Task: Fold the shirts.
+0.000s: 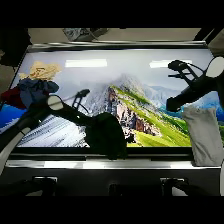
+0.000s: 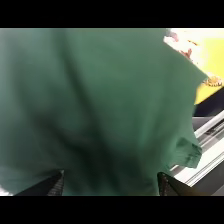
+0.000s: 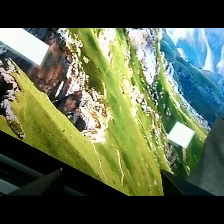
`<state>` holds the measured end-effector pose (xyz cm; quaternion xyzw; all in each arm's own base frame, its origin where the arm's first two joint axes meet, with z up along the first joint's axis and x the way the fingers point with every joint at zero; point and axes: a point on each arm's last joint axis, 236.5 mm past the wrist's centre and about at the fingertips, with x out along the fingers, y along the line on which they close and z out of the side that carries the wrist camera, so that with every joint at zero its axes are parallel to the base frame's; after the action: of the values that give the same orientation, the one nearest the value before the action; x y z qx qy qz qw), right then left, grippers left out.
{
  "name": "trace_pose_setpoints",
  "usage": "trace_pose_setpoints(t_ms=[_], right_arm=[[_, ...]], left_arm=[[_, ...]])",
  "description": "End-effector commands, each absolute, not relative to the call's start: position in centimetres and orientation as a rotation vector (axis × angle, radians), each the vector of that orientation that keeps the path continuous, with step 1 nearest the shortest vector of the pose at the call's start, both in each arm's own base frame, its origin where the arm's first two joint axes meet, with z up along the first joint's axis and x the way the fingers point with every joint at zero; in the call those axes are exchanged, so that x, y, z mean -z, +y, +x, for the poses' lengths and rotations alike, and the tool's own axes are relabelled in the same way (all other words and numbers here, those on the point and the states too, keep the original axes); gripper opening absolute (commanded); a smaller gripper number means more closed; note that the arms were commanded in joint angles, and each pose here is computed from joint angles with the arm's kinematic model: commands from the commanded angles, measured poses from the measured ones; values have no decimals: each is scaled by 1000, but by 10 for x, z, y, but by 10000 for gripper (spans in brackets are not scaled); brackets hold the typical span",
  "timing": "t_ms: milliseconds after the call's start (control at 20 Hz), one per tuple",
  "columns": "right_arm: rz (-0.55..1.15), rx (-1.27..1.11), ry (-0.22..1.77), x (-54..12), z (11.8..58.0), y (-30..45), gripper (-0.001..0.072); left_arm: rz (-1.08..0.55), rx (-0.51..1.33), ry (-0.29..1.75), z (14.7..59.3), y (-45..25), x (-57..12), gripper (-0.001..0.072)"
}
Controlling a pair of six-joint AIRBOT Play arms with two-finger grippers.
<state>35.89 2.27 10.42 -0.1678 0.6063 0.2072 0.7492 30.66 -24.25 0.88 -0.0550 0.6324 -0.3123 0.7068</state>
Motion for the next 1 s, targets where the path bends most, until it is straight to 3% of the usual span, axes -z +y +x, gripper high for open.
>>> trace_pose_setpoints(t_ms=[0, 200, 450, 500, 650, 700, 750, 900, 950], right_arm=[[-242, -657, 1355, -85, 353, 67, 692], [-34, -917, 1448, -43, 305, 118, 697], [132, -971, 1565, 20, 258, 136, 707], [146, -958, 1577, 29, 253, 136, 707], [206, -958, 1586, 42, 244, 143, 707], [225, -950, 1580, 45, 243, 145, 707], [245, -938, 1573, 49, 244, 147, 707], [257, -924, 1593, 65, 232, 157, 707], [232, -931, 1601, 74, 224, 165, 707]], left_arm=[[-73, 571, 1442, 330, -166, -38, 711], [-205, 493, 1469, 304, -118, -35, 696], [-466, 566, 1523, 237, -171, 33, 683], [-505, 561, 1512, 234, -184, 44, 642], [-546, 537, 1441, 240, -213, 65, 639], [-553, 537, 1423, 244, -221, 66, 598], [-568, 527, 1408, 248, -227, 68, 485], [-600, 477, 1370, 262, -226, 68, 38], [-593, 484, 1358, 264, -225, 66, 39]])
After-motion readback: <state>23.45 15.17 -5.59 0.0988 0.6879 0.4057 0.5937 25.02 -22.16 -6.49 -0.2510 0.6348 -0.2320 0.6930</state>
